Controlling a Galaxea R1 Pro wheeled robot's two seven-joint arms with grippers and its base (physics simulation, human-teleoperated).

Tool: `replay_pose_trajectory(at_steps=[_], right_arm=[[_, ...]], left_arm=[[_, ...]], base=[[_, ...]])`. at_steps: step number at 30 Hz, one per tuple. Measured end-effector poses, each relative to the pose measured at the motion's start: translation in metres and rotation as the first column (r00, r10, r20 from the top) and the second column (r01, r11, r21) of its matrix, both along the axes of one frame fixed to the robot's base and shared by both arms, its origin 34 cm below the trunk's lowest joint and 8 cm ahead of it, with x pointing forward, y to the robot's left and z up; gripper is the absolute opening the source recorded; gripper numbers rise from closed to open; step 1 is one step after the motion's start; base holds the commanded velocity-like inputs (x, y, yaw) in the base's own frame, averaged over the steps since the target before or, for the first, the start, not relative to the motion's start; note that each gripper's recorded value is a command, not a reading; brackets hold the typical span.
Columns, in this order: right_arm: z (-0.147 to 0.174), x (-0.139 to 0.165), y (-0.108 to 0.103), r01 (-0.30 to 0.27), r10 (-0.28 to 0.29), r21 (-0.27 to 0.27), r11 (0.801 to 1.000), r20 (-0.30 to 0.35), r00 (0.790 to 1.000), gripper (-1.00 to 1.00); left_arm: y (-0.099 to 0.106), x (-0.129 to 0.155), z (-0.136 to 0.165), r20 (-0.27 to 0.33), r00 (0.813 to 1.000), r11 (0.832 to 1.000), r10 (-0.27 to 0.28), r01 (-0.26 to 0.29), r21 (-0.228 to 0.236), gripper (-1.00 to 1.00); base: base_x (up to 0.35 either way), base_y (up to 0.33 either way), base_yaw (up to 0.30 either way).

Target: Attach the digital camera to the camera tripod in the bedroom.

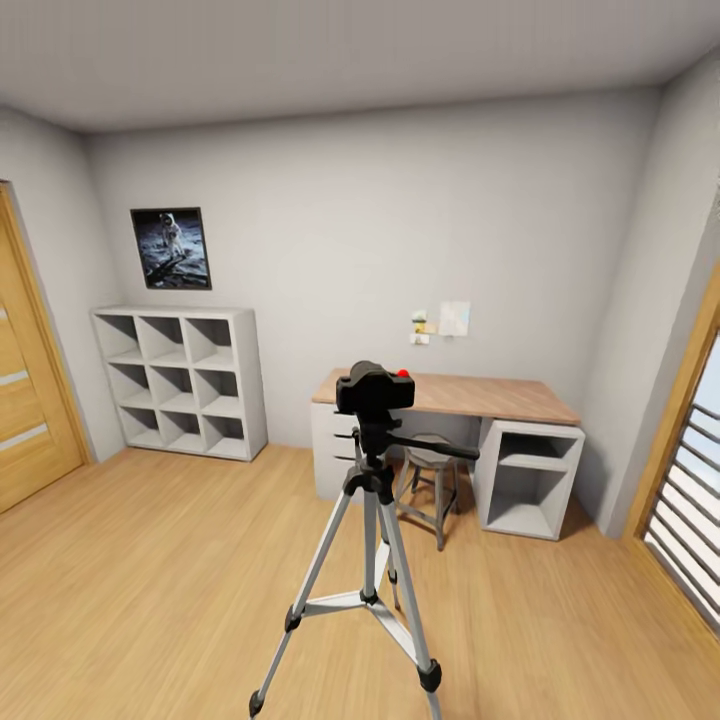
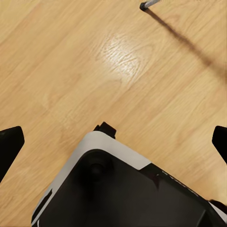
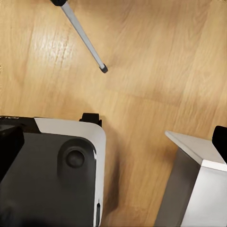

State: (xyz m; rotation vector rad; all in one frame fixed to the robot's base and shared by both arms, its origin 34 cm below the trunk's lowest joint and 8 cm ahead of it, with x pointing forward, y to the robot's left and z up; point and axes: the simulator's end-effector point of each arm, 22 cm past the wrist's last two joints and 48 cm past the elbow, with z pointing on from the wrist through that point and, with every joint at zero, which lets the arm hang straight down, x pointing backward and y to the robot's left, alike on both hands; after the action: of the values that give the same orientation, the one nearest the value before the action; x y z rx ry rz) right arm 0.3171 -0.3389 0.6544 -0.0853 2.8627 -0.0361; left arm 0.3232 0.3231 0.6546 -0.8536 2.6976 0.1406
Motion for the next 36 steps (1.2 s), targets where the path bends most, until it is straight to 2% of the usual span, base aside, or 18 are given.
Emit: replay_pose_trajectory(at_steps=[14,36], right_arm=[[0.0047,0.0089,-0.0011,-0.001,0.001,-0.003,1.0,0.029,1.0,1.0],[0.0051,0.0092,-0.0026,-0.005,0.005,-0.005,1.0,0.03,1.0,1.0]], left_arm=[[0.0,0.0059,0.0038,0.017,1.0,1.0,0.0,0.0,0.0,1.0],[0.0,0.0063,0.004,0.019,1.0,1.0,0.0,0.0,0.0,1.0]], base=[[0.0,0.0,0.0],[0.0,0.0,0.0]])
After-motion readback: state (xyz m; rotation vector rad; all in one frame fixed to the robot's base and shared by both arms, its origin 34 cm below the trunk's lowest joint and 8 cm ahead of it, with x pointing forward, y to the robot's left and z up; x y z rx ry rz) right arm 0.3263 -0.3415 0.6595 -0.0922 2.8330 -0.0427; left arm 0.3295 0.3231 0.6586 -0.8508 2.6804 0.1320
